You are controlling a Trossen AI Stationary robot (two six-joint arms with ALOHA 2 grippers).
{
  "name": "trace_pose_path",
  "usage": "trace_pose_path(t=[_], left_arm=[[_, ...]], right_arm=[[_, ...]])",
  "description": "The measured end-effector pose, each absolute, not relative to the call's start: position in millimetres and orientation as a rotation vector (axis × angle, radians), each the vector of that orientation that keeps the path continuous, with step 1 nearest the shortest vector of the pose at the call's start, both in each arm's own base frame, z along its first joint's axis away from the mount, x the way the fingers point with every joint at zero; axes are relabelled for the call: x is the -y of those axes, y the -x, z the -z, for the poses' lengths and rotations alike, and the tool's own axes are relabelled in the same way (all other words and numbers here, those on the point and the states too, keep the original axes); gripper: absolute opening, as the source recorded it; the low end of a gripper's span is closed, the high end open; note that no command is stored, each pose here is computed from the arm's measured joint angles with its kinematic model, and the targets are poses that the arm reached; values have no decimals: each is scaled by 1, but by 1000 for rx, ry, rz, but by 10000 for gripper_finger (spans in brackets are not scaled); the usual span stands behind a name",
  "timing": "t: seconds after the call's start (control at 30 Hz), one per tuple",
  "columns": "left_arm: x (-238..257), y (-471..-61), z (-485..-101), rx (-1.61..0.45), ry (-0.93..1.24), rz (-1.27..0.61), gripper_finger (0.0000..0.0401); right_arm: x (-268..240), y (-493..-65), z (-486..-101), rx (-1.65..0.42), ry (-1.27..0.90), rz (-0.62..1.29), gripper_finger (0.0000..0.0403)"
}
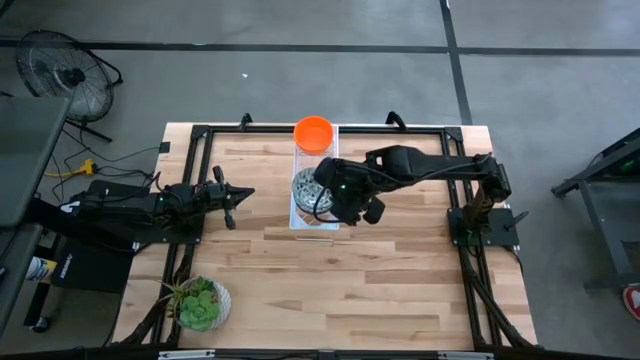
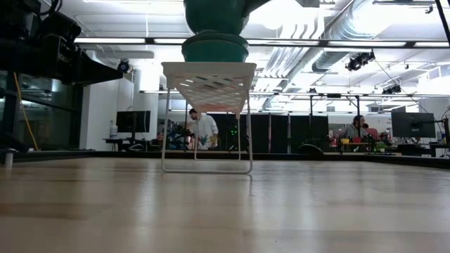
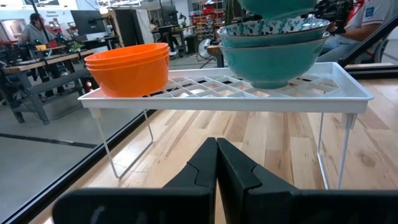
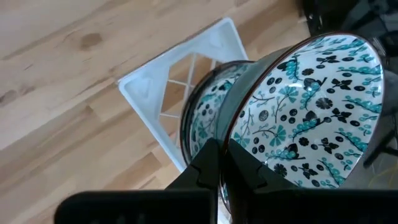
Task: Pick & Place Mini bowls
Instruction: Stack the blue white pattern bowl on top of the other blue white pattern bowls on the shelf
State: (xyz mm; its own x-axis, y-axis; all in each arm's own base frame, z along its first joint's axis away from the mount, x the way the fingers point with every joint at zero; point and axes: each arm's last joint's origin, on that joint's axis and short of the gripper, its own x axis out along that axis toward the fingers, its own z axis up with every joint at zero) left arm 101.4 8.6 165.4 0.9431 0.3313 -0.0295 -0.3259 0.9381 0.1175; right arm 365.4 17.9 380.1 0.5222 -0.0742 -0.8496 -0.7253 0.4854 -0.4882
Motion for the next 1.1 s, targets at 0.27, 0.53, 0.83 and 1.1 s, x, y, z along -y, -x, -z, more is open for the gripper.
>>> trace_pose_path(t=[0.27, 0.53, 0.83, 1.1], left_arm=[[-9, -101, -165, -49, -112, -336, 1], [-9, -101, -165, -49, -112, -336, 1], [-9, -101, -165, -49, -112, -336, 1], [-9, -101, -165, -49, -112, -336, 1]], right_arm=[[-23, -368, -368, -995, 1122, -473, 0], [-23, -371, -362, -1007, 1179, -460, 0], [-23, -371, -362, -994, 1166, -468, 0], [-24, -372, -362, -981, 1116, -463, 0]])
